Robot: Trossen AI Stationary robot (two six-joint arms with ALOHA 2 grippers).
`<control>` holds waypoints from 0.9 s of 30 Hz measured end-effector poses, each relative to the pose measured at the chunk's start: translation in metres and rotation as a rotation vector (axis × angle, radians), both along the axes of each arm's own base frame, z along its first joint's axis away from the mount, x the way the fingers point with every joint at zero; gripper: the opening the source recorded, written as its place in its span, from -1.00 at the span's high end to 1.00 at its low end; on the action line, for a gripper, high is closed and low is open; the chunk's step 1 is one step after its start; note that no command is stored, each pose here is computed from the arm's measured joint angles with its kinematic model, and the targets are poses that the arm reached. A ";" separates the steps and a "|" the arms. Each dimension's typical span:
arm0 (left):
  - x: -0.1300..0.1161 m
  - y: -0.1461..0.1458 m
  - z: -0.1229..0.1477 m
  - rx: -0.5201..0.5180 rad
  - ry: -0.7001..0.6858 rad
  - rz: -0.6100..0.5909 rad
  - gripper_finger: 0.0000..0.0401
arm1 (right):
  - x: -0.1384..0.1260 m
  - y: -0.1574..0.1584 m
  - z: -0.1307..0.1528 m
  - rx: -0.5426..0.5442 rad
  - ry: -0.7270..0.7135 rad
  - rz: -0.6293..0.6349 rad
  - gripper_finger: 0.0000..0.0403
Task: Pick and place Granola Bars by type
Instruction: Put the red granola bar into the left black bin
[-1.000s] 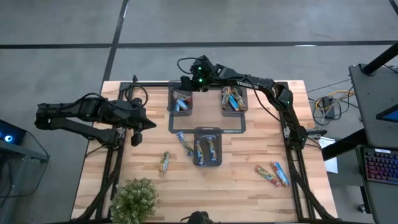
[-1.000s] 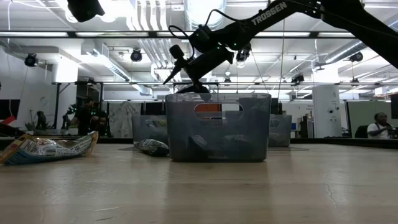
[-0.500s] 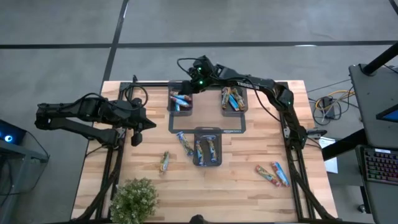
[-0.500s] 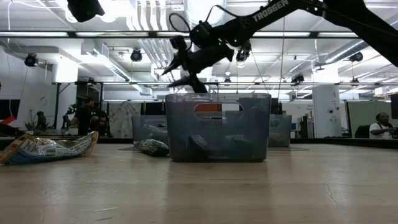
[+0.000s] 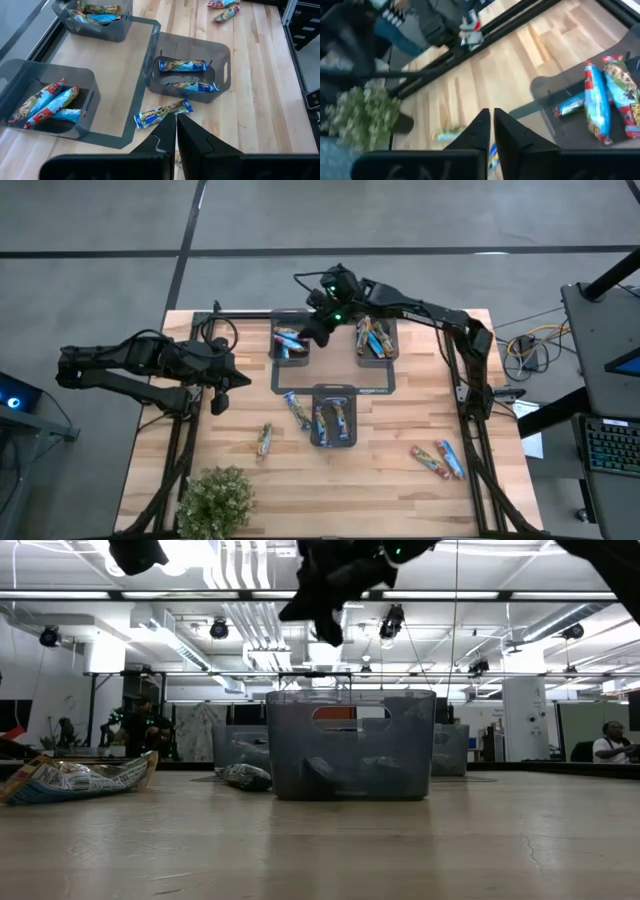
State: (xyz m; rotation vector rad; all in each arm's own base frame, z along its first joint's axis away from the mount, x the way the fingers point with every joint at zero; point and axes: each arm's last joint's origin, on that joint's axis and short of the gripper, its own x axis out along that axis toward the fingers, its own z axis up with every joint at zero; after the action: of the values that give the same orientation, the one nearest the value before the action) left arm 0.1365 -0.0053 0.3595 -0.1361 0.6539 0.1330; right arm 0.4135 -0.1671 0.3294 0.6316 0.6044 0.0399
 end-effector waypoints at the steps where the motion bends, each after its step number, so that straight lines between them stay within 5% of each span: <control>1: 0.000 0.000 0.000 0.002 -0.001 -0.002 1.00 | -0.004 0.004 0.006 -0.009 -0.002 0.010 0.94; 10: 0.003 0.000 0.004 0.022 -0.046 -0.019 1.00 | -0.051 0.062 0.071 -0.149 -0.039 0.129 0.96; 18: 0.004 0.000 0.006 0.039 -0.072 -0.032 1.00 | -0.104 0.123 0.110 -0.335 -0.041 0.075 0.96; 27: 0.006 0.000 0.009 0.062 -0.103 -0.049 1.00 | -0.157 0.170 0.110 -0.257 -0.029 -0.007 0.96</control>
State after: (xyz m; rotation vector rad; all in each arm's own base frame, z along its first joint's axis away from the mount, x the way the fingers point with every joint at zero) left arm 0.1427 -0.0057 0.3682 -0.0666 0.5490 0.0985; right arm 0.2569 0.0029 0.4396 0.3831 0.5678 -0.0346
